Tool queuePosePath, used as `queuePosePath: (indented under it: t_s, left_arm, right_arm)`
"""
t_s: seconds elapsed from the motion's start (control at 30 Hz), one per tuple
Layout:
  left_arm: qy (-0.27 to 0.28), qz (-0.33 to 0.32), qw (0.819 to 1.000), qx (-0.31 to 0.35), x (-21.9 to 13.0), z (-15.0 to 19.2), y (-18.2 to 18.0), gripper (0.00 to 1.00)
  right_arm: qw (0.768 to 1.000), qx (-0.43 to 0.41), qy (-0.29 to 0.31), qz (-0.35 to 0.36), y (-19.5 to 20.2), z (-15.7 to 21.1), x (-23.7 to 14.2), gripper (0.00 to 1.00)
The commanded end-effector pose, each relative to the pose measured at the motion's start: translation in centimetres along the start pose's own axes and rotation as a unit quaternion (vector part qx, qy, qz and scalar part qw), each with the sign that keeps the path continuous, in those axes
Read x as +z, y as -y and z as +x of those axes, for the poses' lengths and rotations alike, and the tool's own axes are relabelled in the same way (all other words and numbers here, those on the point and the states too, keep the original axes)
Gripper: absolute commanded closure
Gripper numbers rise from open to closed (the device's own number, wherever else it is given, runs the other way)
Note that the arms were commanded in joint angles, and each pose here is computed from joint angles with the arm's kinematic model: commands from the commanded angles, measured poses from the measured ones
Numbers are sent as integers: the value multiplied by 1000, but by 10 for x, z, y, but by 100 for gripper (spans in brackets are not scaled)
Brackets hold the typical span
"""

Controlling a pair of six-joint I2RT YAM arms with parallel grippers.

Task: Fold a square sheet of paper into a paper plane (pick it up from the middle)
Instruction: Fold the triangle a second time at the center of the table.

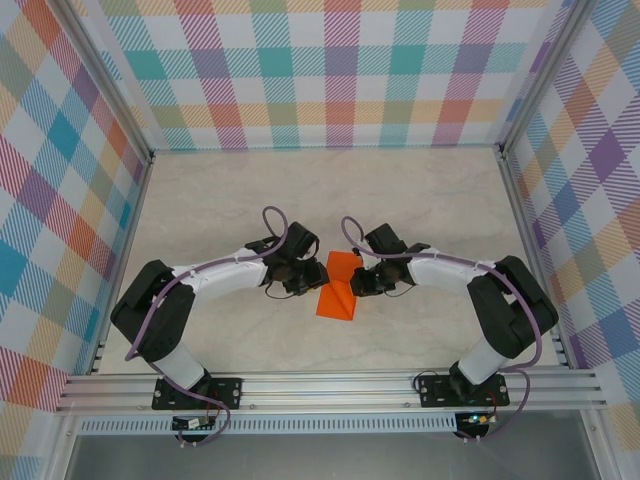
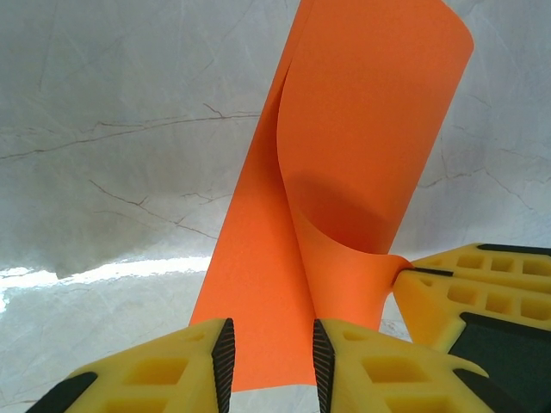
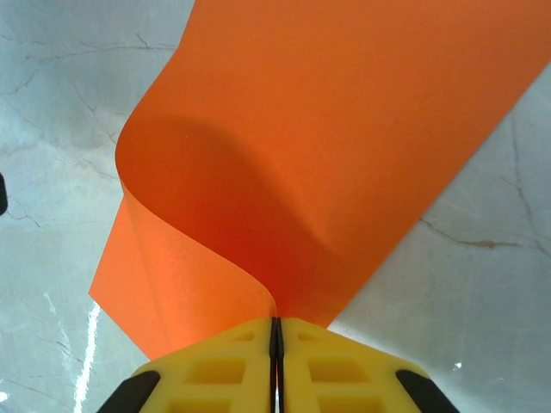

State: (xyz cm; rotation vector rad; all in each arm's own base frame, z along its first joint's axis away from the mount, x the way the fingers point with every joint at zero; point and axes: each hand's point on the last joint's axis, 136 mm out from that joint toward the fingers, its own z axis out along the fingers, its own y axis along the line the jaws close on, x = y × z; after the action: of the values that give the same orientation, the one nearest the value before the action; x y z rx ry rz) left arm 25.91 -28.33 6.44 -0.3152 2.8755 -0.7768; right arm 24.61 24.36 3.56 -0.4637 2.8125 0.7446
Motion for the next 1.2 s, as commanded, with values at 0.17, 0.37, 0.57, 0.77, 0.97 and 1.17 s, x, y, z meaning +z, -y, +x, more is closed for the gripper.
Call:
queuePosePath:
  t_s: [0.17,0.37,0.57,0.77,0.97,1.17]
  left_arm:
    - [-11,10,1000,21,-2,9,10,70]
    - [-10,12,1000,20,-1,8,11,71]
    - [-12,15,1000,21,-1,8,14,73]
    - [-12,16,1000,22,0,8,15,73]
    - [-12,21,999,21,1,8,18,75]
    - [-14,39,999,11,4,6,28,78]
  right_arm:
    - [1000,-14,-10,19,7,-6,4,89]
    - [1000,-11,-12,25,10,-5,6,89]
    - [999,-9,-12,31,12,-7,7,89]
    - [999,-8,-17,30,13,-7,11,88]
    - [999,-7,-21,32,14,-7,13,88]
    - [999,-6,-25,35,16,-5,16,88]
